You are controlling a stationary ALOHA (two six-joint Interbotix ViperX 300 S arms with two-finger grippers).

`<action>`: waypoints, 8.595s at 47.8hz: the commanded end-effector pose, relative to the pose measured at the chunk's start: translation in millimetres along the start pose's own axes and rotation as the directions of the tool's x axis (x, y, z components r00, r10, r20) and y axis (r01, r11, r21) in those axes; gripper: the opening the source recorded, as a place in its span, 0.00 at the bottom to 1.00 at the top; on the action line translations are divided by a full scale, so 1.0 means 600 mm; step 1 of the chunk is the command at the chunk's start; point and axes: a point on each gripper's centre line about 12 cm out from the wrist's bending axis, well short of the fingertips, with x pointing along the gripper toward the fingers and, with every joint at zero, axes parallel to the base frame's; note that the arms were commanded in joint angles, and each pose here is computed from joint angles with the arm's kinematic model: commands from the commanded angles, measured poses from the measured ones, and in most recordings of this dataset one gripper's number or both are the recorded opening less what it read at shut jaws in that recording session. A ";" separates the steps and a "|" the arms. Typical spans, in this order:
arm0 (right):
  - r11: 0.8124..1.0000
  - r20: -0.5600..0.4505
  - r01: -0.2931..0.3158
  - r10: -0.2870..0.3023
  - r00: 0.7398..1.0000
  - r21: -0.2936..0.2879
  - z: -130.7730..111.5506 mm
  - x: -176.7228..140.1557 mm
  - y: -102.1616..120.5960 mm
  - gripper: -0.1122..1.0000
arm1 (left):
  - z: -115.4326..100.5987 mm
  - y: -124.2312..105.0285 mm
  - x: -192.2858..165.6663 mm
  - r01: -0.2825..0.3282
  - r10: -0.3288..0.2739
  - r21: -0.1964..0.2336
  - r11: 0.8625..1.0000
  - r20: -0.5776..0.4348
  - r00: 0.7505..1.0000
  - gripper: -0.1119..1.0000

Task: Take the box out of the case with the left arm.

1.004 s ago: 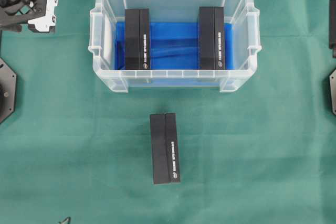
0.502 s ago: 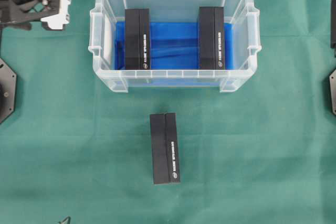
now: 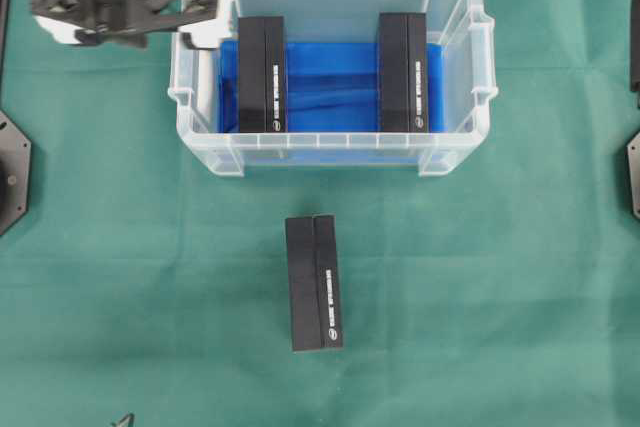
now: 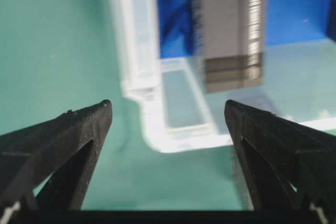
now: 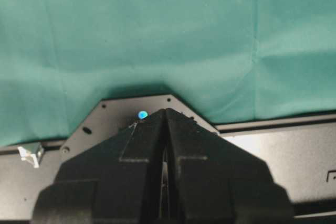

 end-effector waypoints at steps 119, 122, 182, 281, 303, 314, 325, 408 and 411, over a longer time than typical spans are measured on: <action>1.000 0.028 -0.006 0.006 1.000 0.004 0.006 -0.005 0.001 0.11 | 0.014 -0.093 0.063 -0.003 0.003 0.044 0.999 0.000 1.000 0.89; 1.000 0.030 -0.006 0.006 1.000 0.004 0.006 -0.005 0.001 0.11 | 0.013 -0.091 0.071 -0.003 0.003 0.044 0.999 -0.001 1.000 0.89; 1.000 0.025 -0.007 0.006 1.000 0.005 0.007 -0.003 0.001 0.11 | -0.001 -0.076 0.205 -0.011 0.012 0.044 0.999 -0.009 1.000 0.89; 1.000 0.035 -0.011 0.010 0.999 0.004 0.008 -0.004 0.002 0.11 | -0.003 -0.117 0.042 0.068 -0.067 0.042 0.997 -0.020 0.998 0.68; 1.000 0.034 -0.010 0.010 0.999 0.003 0.008 -0.004 0.002 0.11 | 0.010 -0.114 -0.128 0.120 -0.121 0.040 0.992 0.004 0.993 0.68; 1.000 0.032 -0.010 0.010 0.999 0.003 0.008 -0.004 0.002 0.11 | 0.010 -0.113 -0.147 0.113 -0.114 0.041 0.993 0.006 0.993 0.67; 1.000 0.034 -0.012 0.012 0.999 0.005 0.008 -0.004 0.002 0.11 | 0.011 -0.112 -0.147 0.111 -0.111 0.039 0.993 0.009 0.994 0.68; 1.000 0.032 -0.013 0.013 0.999 0.005 0.008 -0.004 0.002 0.11 | -0.018 -0.113 -0.143 0.098 -0.099 0.074 0.992 0.005 0.995 0.67; 1.000 0.033 -0.013 0.013 0.999 0.005 0.008 -0.004 0.003 0.11 | -0.028 -0.114 -0.144 0.100 -0.101 0.088 0.991 0.002 0.995 0.68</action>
